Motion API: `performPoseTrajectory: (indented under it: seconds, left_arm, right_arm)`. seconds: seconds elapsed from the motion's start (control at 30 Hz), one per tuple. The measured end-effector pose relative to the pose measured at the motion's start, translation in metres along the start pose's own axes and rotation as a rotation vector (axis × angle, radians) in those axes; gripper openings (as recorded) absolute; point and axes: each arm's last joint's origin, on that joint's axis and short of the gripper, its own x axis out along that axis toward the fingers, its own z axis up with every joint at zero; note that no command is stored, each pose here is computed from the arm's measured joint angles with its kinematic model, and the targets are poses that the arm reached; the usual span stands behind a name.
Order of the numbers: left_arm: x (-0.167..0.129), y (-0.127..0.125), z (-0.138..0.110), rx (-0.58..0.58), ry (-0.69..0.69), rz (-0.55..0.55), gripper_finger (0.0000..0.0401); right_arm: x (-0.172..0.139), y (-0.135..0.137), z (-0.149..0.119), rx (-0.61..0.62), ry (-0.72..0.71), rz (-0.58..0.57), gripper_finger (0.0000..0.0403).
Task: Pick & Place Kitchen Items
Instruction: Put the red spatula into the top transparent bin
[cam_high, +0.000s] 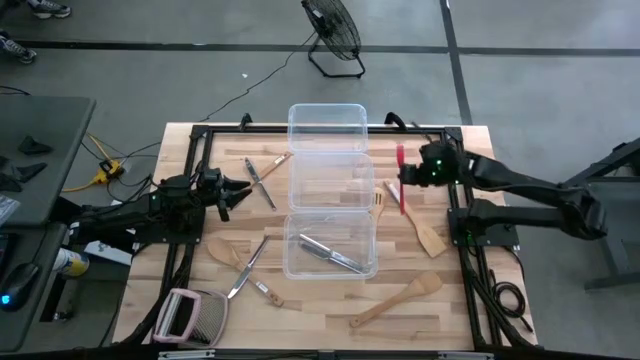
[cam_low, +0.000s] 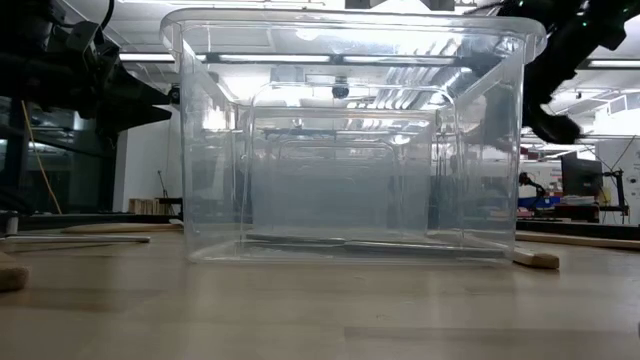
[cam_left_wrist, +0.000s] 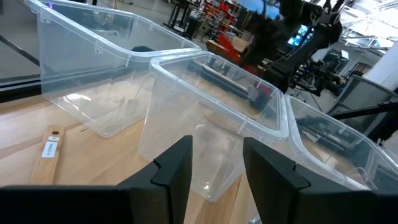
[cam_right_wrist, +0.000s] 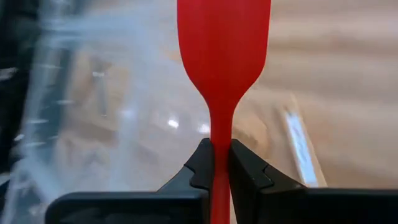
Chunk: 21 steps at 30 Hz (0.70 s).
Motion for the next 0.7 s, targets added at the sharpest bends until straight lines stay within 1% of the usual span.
performPoseTrajectory:
  seconds: [0.23, 0.33, 0.4, 0.53, 0.63, 0.7]
  left_arm:
    - [0.0, 0.0, 0.0, 0.0, 0.0, 0.0, 0.0143]
    - [0.0, 0.0, 0.0, 0.0, 0.0, 0.0, 0.0143]
    - [0.0, 0.0, 0.0, 0.0, 0.0, 0.0, 0.0143]
    - [0.0, 0.0, 0.0, 0.0, 0.0, 0.0, 0.0143]
    - [0.0, 0.0, 0.0, 0.0, 0.0, 0.0, 0.0143]
    - [0.0, 0.0, 0.0, 0.0, 0.0, 0.0, 0.0143]
  right_arm:
    - [-0.011, 0.015, 0.021, -0.344, -0.172, 0.234, 0.0019]
    - [-0.014, 0.019, 0.029, -0.509, -0.247, 0.302, 0.0019]
    - [-0.013, 0.021, 0.036, -0.558, -0.296, 0.311, 0.0019]
    - [-0.007, 0.021, 0.046, -0.585, -0.315, 0.294, 0.0019]
    - [-0.011, 0.033, 0.061, -0.64, -0.356, 0.29, 0.0019]
    - [-0.011, 0.041, 0.073, -0.679, -0.35, 0.289, 0.0019]
